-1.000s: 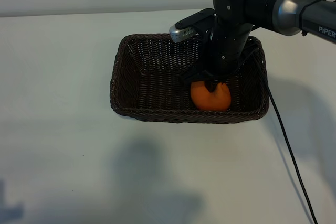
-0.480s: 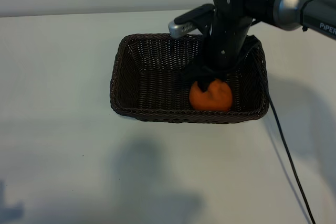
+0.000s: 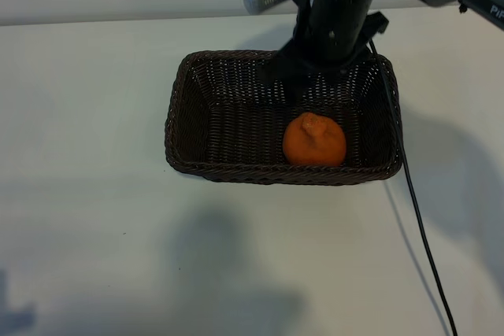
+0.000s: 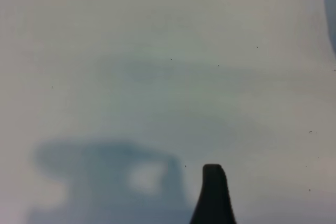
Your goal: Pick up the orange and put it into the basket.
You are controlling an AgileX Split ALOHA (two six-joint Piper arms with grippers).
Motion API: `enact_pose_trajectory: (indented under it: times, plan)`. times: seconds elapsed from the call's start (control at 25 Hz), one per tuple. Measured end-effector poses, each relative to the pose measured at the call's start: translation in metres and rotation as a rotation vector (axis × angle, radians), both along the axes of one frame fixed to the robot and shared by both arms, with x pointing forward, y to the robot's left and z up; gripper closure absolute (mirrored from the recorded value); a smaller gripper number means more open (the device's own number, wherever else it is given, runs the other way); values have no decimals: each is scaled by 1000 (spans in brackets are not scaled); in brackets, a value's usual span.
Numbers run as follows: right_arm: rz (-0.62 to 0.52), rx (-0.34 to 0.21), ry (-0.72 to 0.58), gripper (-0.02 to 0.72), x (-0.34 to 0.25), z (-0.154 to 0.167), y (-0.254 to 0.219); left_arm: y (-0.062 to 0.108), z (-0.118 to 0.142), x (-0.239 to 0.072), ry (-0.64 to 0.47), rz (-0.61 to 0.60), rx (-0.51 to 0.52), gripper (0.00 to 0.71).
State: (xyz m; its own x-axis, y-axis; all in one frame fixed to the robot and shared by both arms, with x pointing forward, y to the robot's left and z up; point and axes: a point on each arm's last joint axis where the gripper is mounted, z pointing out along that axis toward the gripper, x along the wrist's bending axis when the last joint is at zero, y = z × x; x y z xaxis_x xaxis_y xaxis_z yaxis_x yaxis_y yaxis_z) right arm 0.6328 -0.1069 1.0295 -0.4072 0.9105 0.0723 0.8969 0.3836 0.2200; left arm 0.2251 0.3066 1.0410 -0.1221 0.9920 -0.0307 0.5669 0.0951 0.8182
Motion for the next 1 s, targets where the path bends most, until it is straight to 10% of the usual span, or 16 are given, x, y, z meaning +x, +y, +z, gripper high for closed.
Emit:
enact_pose_trajectory:
  times: [0.48, 1.0]
  plan:
    - [-39, -43, -94, 149, 17, 20, -22, 0, 0, 0, 0, 0, 0, 147]
    - [-494, -62, -82, 149, 50, 20, -227, 0, 0, 0, 0, 0, 0, 147]
